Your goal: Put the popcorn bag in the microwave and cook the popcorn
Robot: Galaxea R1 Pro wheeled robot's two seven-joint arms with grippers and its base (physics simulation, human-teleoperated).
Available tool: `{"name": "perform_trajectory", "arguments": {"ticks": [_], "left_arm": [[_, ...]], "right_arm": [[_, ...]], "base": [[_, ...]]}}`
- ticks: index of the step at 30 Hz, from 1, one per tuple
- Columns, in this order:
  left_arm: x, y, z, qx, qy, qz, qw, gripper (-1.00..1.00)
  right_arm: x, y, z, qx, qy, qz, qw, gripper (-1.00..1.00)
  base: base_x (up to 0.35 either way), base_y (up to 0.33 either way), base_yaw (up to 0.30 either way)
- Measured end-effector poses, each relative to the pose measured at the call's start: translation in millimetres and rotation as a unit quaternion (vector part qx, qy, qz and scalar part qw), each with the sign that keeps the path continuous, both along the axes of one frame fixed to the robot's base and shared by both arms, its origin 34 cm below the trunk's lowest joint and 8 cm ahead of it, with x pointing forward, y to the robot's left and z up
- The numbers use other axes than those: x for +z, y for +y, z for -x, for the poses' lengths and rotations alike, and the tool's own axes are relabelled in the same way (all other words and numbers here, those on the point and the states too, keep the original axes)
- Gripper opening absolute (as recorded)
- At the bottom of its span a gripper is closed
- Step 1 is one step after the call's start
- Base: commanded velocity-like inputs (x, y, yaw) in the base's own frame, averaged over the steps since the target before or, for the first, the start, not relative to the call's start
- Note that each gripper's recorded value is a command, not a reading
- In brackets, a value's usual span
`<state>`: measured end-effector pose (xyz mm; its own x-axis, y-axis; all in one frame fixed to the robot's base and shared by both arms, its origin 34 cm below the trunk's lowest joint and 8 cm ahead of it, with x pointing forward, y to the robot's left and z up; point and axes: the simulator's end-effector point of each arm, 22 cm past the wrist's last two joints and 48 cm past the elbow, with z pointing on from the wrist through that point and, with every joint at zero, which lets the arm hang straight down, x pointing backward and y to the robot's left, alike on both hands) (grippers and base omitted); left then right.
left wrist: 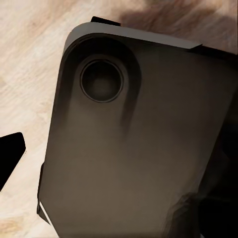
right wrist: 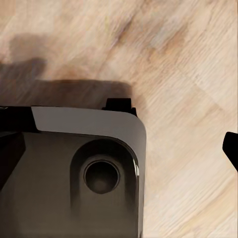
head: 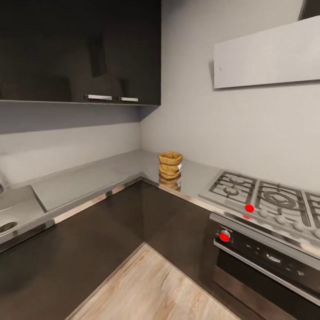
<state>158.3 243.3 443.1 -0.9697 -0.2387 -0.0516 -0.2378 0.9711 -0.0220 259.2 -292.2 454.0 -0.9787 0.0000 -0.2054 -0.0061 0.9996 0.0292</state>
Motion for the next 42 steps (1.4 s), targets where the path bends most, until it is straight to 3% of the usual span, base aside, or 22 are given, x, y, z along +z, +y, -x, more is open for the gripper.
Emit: {"name": "perform_trajectory", "arguments": {"ticks": [31,42], "left_arm": [[0.0,0.0,0.0,0.000,0.000,0.000,1.0000,1.00],[-0.1,0.1,-0.1,0.003,0.000,0.000,1.0000,1.00]], "right_arm": [[0.1,-2.2,0.0,0.000,0.000,0.001,1.0000,1.00],[-0.1,-0.7,-0.4,0.000,-0.001,0.001,1.0000,1.00]], "base": [[0.289,0.077,0.000],[0.039,0.002,-0.067]]}}
